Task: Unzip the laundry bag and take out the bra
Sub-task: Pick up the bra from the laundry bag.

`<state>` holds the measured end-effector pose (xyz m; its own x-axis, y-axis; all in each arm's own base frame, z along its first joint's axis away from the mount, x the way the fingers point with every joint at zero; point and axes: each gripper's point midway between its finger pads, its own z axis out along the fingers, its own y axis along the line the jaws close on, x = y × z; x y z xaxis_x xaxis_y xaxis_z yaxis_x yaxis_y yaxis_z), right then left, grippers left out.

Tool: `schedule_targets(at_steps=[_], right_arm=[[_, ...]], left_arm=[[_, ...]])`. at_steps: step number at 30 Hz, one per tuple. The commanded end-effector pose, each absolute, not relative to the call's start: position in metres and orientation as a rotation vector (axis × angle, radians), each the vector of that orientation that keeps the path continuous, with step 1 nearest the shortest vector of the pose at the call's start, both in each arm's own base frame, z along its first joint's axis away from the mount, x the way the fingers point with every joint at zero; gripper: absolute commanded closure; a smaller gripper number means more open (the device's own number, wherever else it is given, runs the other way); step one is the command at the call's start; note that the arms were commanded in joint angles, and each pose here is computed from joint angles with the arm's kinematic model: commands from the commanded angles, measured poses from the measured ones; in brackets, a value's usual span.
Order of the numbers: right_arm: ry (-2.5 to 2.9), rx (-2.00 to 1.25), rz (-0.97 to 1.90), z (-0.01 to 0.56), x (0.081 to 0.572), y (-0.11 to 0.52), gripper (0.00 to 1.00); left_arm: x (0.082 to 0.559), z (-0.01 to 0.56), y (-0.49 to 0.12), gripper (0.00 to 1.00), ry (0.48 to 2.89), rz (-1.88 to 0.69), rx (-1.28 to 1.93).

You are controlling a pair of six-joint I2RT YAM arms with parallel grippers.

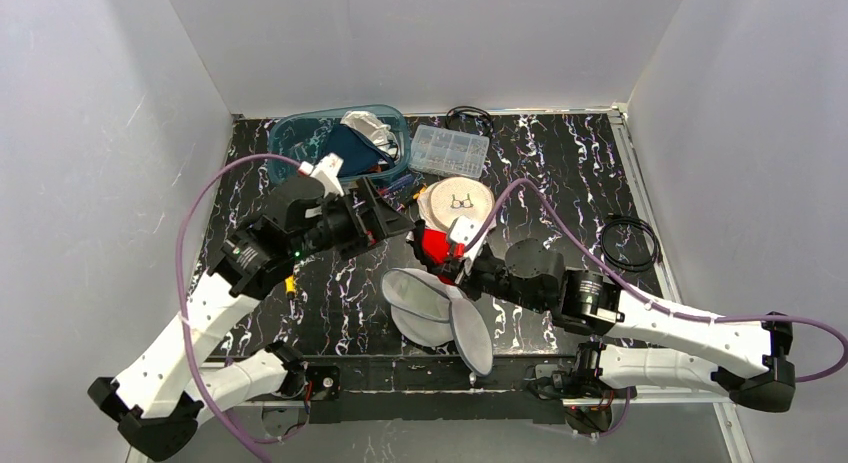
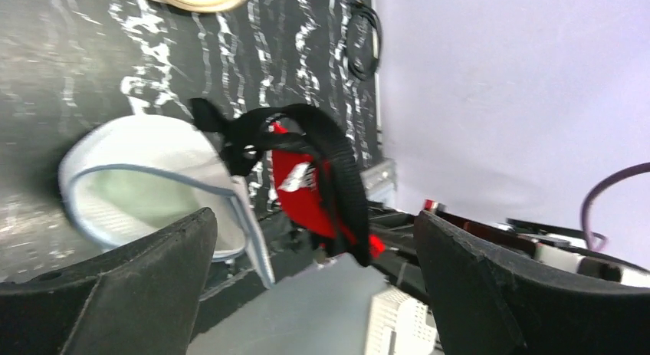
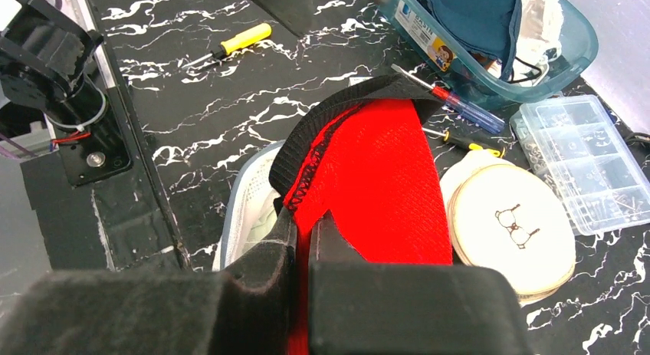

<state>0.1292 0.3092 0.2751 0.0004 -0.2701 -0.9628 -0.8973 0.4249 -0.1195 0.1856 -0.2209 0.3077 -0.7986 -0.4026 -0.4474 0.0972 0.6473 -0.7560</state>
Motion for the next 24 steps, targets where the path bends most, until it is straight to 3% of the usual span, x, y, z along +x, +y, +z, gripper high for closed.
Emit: schedule_targets(at_steps=[1, 12, 16, 21, 24], right_arm=[[1.455, -1.074, 0.686, 0.304, 0.131, 0.313, 0.99], [1.435, -1.073, 0.728, 0.308, 0.128, 0.324, 0.99], [1.434, -1.074, 0.725, 0.308, 0.128, 0.326, 0.99], [1.441, -1.077, 0.727, 0.307, 0.128, 0.327, 0.99], [1.469, -1.073, 0.747, 0.311, 0.126, 0.329, 0.99]], left_arm=[[0.181, 0.335, -0.256, 0.01, 2.26, -1.346, -0.194], [0.184, 0.306, -0.276, 0.03, 2.365, -1.327, -0.137], [0.183, 0.288, -0.282, 0.23, 2.423, -1.335, -0.125], [0.184, 0.28, -0.287, 0.69, 2.428, -1.355, -0.104], [0.188, 0.286, -0.286, 0.85, 2.395, -1.348, -0.102]])
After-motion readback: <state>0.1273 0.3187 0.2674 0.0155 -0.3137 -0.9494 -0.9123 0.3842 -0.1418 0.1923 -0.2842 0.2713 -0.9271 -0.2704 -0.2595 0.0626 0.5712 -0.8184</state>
